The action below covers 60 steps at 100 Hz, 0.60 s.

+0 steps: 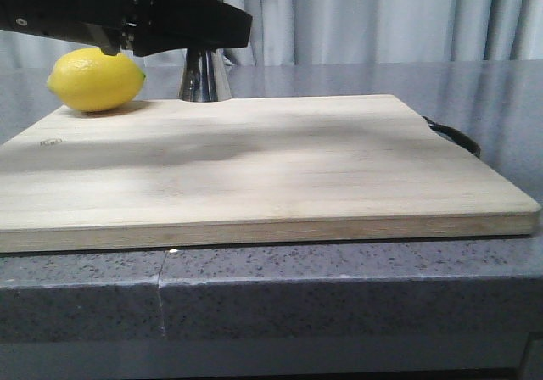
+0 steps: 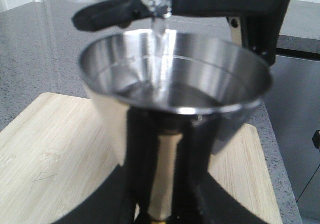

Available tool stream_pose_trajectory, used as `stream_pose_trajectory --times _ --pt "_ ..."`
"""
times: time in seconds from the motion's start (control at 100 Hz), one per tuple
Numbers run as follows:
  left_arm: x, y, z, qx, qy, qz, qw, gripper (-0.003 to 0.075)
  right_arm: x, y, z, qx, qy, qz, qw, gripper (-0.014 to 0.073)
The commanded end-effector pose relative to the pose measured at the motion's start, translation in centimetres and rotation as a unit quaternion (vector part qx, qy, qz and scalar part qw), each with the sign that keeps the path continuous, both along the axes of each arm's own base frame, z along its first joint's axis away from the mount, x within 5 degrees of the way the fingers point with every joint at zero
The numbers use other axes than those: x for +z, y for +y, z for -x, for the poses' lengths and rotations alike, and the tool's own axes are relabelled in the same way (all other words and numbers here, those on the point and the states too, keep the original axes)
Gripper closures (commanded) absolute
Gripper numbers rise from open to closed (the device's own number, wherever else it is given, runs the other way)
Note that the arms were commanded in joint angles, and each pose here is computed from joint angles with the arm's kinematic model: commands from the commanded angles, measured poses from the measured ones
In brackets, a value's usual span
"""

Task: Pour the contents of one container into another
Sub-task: 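Tilt the beaker with the right gripper, pouring liquid into the jigger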

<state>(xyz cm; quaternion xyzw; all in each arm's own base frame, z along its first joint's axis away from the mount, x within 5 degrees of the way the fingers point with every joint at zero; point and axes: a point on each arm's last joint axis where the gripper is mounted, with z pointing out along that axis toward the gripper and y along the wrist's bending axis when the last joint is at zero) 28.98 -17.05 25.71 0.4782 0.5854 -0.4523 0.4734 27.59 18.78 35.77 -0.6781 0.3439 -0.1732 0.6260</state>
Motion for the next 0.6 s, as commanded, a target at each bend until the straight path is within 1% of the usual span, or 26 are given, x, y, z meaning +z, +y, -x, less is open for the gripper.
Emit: stream_pose_trajectory --times 0.0,0.59 --pt "3.37 -0.28 1.03 -0.035 -0.025 0.072 0.996 0.0739 2.73 -0.38 0.84 0.005 -0.035 -0.025 0.999 0.0361" --pt "3.35 -0.28 1.04 -0.036 -0.025 0.071 0.997 0.0739 2.71 -0.38 0.84 0.006 -0.038 -0.02 0.999 0.0361"
